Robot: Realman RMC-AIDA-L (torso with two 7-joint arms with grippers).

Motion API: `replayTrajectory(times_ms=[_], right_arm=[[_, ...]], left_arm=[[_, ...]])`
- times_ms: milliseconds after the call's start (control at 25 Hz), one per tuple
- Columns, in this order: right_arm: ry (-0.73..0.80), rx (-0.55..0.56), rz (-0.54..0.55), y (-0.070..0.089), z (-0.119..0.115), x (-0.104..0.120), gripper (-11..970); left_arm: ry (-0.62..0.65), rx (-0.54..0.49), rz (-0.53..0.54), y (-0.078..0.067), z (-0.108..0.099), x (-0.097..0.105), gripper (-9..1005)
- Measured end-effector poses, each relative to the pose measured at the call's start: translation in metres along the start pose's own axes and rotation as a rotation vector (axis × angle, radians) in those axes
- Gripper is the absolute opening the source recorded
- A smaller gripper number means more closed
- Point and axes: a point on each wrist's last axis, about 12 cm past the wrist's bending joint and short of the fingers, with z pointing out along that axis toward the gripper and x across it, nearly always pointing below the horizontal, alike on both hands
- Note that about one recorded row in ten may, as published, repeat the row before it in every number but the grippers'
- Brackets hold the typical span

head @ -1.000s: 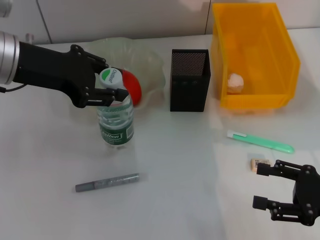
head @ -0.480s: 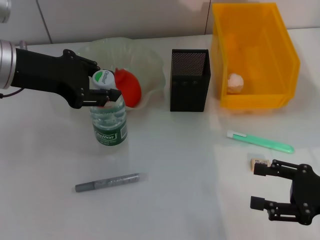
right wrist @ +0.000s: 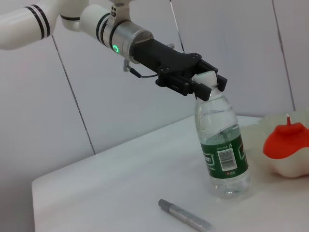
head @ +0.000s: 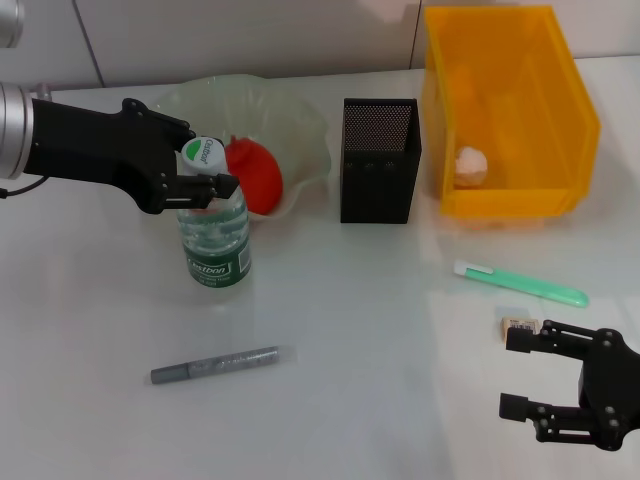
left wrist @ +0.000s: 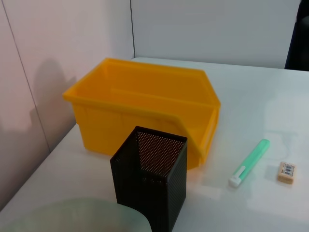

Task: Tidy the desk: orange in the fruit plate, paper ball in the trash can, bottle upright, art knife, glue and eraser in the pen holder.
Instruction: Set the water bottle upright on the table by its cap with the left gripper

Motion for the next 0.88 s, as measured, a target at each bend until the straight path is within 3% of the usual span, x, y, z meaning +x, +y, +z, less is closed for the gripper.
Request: replayTrajectory(times_ms=[880], right_arm=[[0.002,-0.007,0.000,-0.0011,0.0023,-0.0014,751]], left_arm=[[0.001,0.015,-0.021,-0.0019,-0.0020,-0.0009,456]])
